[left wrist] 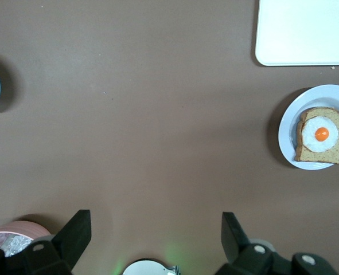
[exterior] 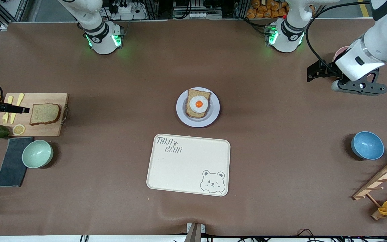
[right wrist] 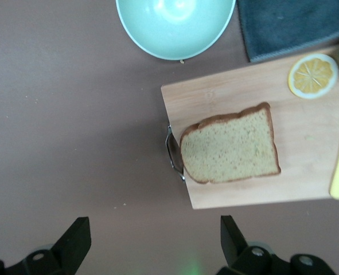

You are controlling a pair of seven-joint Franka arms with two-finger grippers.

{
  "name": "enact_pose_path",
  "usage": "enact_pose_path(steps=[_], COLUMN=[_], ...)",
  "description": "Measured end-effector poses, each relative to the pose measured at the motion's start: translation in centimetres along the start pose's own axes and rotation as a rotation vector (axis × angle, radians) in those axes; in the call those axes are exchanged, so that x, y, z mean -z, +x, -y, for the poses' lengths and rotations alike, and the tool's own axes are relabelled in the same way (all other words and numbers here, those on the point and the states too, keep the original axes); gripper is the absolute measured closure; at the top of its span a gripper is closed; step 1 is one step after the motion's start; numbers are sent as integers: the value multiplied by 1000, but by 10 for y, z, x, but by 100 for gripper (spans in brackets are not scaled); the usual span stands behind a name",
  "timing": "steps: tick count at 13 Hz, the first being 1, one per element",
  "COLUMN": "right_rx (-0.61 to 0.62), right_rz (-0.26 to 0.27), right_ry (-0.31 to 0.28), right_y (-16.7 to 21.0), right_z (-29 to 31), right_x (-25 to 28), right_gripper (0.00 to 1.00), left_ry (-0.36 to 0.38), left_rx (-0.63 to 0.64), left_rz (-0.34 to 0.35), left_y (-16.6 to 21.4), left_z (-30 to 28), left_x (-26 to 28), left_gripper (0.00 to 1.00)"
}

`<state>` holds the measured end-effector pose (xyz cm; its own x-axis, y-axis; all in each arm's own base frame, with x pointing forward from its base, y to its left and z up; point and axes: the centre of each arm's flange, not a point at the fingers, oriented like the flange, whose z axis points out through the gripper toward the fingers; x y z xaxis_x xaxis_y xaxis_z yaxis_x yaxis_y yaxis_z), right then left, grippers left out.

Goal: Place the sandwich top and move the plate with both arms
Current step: 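Move the right gripper toward the bread slice on the cutting board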

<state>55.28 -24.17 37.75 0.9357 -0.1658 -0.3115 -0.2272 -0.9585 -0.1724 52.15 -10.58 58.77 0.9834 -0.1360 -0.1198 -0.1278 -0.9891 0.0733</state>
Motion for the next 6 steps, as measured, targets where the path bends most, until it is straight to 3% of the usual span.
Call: enact_pose_path(steps=[6], right_rx=[181], right_rz=[-96], right_ry=[10], right_y=[29], right_z=[-86], right_x=[-52], right_gripper=[5], left_ry=[-1], left_rx=[0], left_rz=[-47], left_y=[-1], left_z=[-1], left_x=[10], left_gripper=[0])
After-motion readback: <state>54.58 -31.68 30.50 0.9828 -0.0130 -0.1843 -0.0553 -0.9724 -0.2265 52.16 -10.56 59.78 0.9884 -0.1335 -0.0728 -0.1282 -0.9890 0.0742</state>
